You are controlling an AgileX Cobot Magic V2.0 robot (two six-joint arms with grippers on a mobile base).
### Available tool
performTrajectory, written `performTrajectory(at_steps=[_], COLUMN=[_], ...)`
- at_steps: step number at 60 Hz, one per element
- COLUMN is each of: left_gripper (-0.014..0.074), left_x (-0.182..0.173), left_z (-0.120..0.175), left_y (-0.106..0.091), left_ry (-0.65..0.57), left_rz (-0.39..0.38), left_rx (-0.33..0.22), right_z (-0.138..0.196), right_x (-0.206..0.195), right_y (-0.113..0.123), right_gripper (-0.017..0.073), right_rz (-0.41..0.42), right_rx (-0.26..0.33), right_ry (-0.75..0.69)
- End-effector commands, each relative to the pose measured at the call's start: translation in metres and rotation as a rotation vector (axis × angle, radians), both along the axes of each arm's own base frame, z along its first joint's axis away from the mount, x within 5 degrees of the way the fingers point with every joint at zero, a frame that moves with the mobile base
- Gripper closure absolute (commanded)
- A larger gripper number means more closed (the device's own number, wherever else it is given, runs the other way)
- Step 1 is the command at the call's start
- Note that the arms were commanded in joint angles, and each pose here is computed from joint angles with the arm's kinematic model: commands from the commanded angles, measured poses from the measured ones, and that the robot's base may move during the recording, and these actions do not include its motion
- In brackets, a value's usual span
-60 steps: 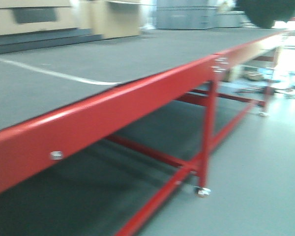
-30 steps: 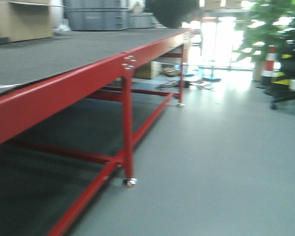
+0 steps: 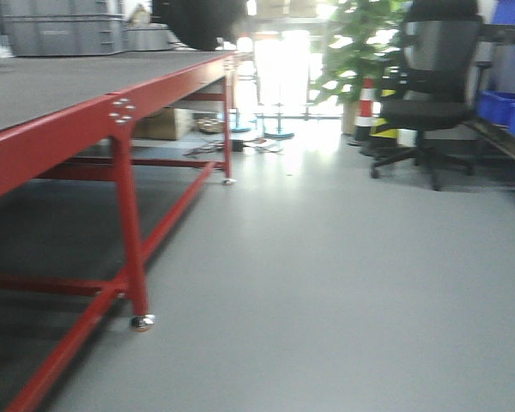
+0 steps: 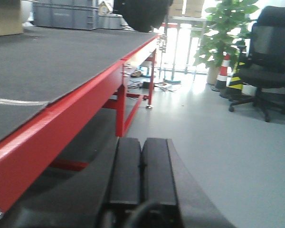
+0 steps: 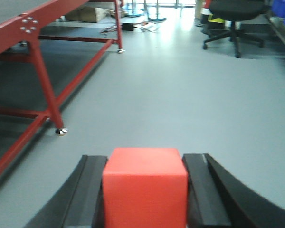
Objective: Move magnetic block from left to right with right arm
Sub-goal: 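Drive the base away from the table past the red-framed table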
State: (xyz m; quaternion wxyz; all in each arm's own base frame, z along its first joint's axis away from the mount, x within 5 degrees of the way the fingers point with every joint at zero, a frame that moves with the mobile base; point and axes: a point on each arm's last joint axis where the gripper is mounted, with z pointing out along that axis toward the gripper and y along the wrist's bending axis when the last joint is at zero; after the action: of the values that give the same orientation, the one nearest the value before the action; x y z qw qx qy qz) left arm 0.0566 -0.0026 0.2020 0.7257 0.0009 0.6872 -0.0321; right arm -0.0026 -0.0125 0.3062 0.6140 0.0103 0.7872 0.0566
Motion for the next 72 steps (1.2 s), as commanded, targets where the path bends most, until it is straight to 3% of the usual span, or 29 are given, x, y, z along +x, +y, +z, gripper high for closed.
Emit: performTrajectory(at_steps=[1,72], left_gripper=[0.0710,0.0709], left_x=[-0.0015,-0.0016], left_z=[0.0062,0.0058], left_y=[0.0000,0.0000], left_ry=[-0.094,-0.095], left_rz=[-0.001,-0.001], left_rx=[-0.009,-0.009], right_z=[0.0156,0.0156], right_x=[0.0004,0.0004], right_y=[-0.0002,-0.0002], right_gripper=[0.0397,0.0397], right_rz=[-0.002,-0.002], right_rx=[-0.011,-0.011], right_ry=[-0.099,-0.099])
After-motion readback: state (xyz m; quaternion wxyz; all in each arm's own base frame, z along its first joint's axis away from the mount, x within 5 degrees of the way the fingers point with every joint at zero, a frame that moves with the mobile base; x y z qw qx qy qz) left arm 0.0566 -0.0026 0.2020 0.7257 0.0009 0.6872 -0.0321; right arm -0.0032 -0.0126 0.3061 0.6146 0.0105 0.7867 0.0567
